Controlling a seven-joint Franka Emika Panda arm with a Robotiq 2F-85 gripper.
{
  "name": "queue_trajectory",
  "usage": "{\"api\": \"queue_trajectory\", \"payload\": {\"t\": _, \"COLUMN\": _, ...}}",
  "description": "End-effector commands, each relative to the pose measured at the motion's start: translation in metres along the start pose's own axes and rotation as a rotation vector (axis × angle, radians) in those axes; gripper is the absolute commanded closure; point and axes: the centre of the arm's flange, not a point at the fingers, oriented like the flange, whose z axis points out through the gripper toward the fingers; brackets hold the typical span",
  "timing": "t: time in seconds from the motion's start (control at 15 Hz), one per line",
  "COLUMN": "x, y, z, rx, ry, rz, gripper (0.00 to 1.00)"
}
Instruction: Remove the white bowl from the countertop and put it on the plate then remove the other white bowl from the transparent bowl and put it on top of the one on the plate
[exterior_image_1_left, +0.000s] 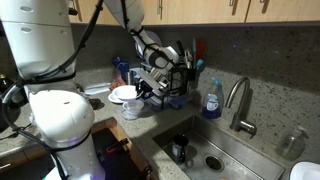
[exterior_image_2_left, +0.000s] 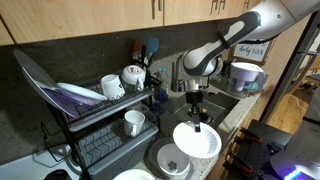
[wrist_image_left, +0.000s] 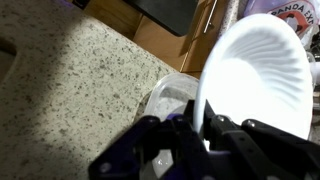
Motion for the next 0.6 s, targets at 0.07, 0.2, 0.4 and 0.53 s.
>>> {"api": "queue_trajectory", "payload": {"t": 0.07, "x": 0.000, "y": 0.000, "z": -0.001, "rx": 0.000, "ry": 0.001, "rz": 0.001, "gripper": 0.91}}
{"api": "queue_trajectory", "payload": {"t": 0.2, "x": 0.003, "y": -0.001, "z": 0.001, "rx": -0.002, "ry": -0.001, "rz": 0.000, "gripper": 0.98}}
{"api": "queue_trajectory", "payload": {"t": 0.4, "x": 0.017, "y": -0.015, "z": 0.014, "rx": 0.015, "ry": -0.009, "rz": -0.009, "gripper": 0.98}}
{"api": "queue_trajectory", "payload": {"t": 0.53, "x": 0.026, "y": -0.027, "z": 0.023, "rx": 0.021, "ry": -0.022, "rz": -0.017, "gripper": 0.98}}
